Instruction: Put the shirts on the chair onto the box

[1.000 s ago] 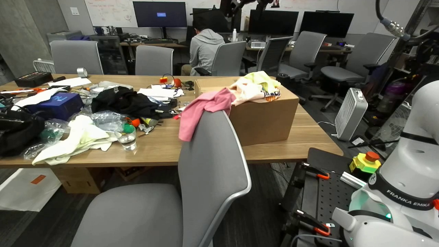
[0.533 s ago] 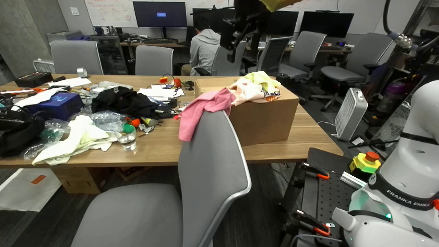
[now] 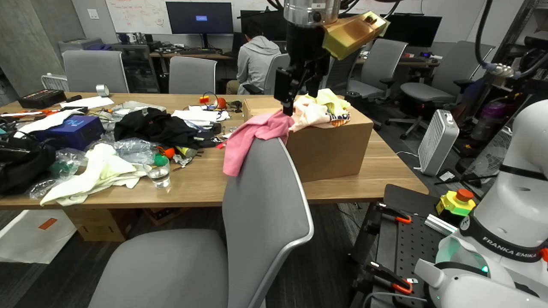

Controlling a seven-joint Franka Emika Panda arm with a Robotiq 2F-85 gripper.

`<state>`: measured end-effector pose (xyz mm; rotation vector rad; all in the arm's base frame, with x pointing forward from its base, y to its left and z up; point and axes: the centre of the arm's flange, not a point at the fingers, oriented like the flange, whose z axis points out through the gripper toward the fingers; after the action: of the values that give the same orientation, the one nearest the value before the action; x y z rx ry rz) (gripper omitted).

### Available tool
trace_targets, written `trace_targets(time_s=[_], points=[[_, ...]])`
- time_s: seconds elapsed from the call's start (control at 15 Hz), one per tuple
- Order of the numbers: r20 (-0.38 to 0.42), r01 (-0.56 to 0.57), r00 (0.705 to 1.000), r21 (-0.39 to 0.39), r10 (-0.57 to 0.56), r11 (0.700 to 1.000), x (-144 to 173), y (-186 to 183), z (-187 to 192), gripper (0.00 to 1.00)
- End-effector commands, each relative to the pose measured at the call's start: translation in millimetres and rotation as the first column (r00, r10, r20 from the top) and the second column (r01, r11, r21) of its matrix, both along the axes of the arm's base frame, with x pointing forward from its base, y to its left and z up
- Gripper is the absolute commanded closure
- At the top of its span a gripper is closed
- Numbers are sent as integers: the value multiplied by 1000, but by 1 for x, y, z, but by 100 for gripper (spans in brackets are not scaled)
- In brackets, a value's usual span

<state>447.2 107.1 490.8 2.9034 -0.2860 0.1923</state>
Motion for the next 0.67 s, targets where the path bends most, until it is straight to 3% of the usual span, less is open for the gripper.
trace_targets(time_s=[0.0,0.27,0.6], points=[[-2,-51,999,69,51,996,0,14,-18,0],[9,-63,998,117,62,991,6,25,-39,0],[79,-64,995,57,59,996,24,21,-57,0]])
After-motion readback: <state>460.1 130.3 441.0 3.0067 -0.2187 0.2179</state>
